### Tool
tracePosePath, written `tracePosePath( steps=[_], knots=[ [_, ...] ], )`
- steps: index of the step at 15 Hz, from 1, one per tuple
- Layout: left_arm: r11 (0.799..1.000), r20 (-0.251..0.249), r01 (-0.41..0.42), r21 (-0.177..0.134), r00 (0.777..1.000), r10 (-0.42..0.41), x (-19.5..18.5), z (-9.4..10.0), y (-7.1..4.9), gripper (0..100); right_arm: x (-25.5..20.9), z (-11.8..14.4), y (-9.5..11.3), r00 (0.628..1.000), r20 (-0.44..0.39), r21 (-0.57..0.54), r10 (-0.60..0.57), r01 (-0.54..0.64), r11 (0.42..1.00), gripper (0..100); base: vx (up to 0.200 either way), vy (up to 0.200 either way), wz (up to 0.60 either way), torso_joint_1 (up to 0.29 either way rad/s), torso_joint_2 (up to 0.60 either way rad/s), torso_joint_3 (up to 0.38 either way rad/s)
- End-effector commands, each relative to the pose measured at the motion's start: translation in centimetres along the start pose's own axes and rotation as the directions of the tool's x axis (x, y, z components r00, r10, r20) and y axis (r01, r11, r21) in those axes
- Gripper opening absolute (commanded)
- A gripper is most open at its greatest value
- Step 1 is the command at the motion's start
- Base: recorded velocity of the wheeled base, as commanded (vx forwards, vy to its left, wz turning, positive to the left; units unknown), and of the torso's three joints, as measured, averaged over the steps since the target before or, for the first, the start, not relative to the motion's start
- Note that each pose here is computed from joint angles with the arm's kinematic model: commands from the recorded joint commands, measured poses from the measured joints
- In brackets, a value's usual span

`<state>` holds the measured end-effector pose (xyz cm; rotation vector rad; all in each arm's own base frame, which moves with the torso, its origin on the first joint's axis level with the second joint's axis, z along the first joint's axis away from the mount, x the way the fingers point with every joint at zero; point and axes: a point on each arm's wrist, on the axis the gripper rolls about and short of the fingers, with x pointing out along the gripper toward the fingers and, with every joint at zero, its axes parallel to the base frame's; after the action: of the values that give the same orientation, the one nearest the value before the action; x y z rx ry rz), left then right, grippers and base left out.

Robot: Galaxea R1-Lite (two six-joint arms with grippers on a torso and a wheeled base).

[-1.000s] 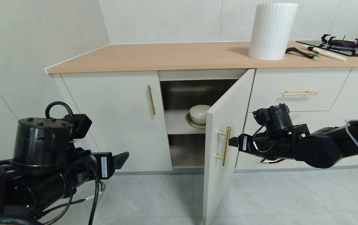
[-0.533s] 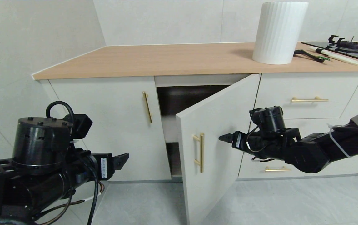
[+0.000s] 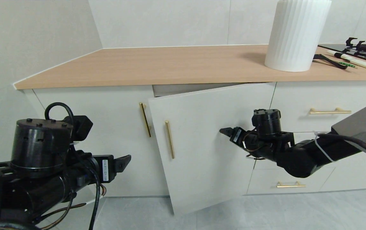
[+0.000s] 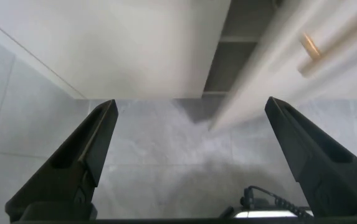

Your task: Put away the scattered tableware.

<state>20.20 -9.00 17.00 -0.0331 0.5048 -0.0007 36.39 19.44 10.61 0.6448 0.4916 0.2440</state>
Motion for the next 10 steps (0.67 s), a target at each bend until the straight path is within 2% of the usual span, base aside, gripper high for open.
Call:
tracePosePath(
  steps=[1, 3, 10],
  knots=[
    [1.0, -0.001, -0.002, -0.001, 1.0, 0.002, 0.0, 0.0, 0.0, 100, 1.9, -0.5, -0.4, 0.998, 0.037, 0.009, -0.046, 0.045, 0.999, 100, 0.0, 0.0, 0.0, 0.0, 0.0, 0.0],
    [1.0, -0.001, 0.0, -0.001, 1.0, 0.0, 0.0, 0.0, 0.0, 100, 3.4, -0.4, -0.6, 0.989, 0.106, 0.017, -0.102, 0.101, 0.995, 100, 0.0, 0.0, 0.0, 0.0, 0.0, 0.0],
    [1.0, -0.002, -0.002, -0.001, 1.0, 0.002, 0.1, 0.0, 0.0, 100, 4.2, 0.4, -0.8, 0.975, 0.174, 0.052, -0.138, 0.131, 0.99, 100, 0.0, 0.0, 0.0, 0.0, 0.0, 0.0]
  ],
)
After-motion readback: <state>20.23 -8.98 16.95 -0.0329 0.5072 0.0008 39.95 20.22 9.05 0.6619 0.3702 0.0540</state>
